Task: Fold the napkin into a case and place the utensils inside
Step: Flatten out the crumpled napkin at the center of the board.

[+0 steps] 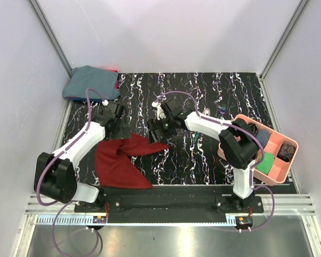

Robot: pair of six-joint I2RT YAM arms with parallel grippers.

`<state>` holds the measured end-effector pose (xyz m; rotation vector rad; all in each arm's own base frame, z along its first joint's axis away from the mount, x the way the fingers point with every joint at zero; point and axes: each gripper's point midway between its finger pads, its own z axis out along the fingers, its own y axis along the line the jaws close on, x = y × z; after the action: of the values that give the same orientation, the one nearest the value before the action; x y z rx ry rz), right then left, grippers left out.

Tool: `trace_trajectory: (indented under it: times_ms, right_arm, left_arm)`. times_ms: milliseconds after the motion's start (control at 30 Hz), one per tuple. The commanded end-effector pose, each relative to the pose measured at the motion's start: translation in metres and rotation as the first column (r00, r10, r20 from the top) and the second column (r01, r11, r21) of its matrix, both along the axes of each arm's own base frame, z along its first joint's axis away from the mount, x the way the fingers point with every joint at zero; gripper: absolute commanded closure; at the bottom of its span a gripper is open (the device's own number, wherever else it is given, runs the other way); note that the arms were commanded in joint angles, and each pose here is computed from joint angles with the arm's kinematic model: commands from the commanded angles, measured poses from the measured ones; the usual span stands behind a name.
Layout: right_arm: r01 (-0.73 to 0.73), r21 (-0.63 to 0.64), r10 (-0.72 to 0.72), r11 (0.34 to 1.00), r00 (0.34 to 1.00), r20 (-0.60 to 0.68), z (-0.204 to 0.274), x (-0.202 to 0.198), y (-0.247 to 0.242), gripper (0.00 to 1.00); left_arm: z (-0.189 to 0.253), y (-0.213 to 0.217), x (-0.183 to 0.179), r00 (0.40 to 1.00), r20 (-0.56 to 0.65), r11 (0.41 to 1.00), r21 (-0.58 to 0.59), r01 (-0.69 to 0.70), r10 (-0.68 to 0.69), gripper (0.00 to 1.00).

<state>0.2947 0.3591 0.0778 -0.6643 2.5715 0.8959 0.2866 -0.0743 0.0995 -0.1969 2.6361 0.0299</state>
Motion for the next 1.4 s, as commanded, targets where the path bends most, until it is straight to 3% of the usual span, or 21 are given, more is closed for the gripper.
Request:
trace_trajectory:
  times_ms: [0, 233, 333, 467, 500, 600, 700, 733, 967, 1100, 1200, 1367]
  right_arm:
    - [-0.058, -0.002, 0.058, 0.998, 0.996, 0.069, -0.007, 0.010, 0.015, 0.00]
    - [-0.093, -0.064, 0.096, 0.994, 0.994, 0.043, -0.038, 0.000, 0.011, 0.20]
    - [-0.105, -0.062, 0.107, 0.993, 0.994, 0.026, -0.043, -0.004, 0.013, 0.30]
    - [-0.111, -0.052, 0.113, 0.992, 0.993, 0.032, -0.044, -0.001, 0.017, 0.42]
    - [-0.110, -0.054, 0.112, 0.992, 0.993, 0.027, -0.046, 0.000, 0.017, 0.56]
    - [-0.081, -0.065, 0.085, 0.995, 0.994, 0.064, -0.039, 0.010, 0.018, 0.80]
    - [-0.047, -0.079, 0.056, 0.996, 0.991, 0.119, -0.024, 0.022, 0.013, 0.97]
    - [-0.022, -0.095, 0.034, 0.995, 0.992, 0.124, -0.019, 0.026, 0.005, 1.00]
    - [0.222, -0.194, -0.152, 0.956, 0.935, 0.321, 0.057, 0.055, -0.094, 1.00]
    - [0.209, -0.140, -0.139, 0.968, 0.908, 0.394, 0.109, 0.028, -0.113, 1.00]
    - [0.140, -0.086, -0.109, 0.986, 0.949, 0.298, 0.097, -0.007, -0.110, 1.00]
    - [0.122, -0.006, -0.120, 0.993, 0.985, 0.124, 0.055, -0.055, -0.105, 1.00]
  left_arm:
    - [-0.013, 0.004, -0.001, 1.000, -0.002, 0.998, 0.051, -0.027, 0.028, 0.15]
    - [-0.023, 0.005, -0.013, 1.000, -0.014, 0.998, 0.051, -0.021, 0.021, 0.31]
    - [-0.023, 0.000, -0.015, 1.000, -0.016, 1.000, 0.021, -0.003, 0.003, 0.45]
    - [-0.018, -0.003, -0.014, 1.000, 0.009, 1.000, 0.008, 0.027, -0.027, 0.55]
    - [-0.017, 0.000, -0.013, 1.000, 0.015, 0.999, 0.021, 0.027, -0.027, 0.65]
    - [-0.009, -0.002, -0.008, 0.998, 0.034, 0.999, 0.019, 0.048, -0.048, 0.81]
    - [0.003, -0.006, 0.000, 0.996, 0.059, 0.997, 0.013, 0.071, -0.072, 1.00]
    - [0.015, -0.009, 0.007, 0.993, 0.087, 0.996, 0.011, 0.084, -0.085, 1.00]
    - [0.103, -0.013, 0.033, 0.944, 0.327, 0.995, -0.058, 0.077, -0.054, 1.00]
    - [0.148, 0.000, 0.040, 0.890, 0.455, 0.993, -0.118, 0.013, 0.043, 1.00]
    - [0.159, 0.017, 0.042, 0.856, 0.502, 0.988, -0.142, -0.062, 0.126, 1.00]
    - [0.134, 0.030, 0.051, 0.886, 0.434, 0.981, -0.167, -0.099, 0.163, 1.00]
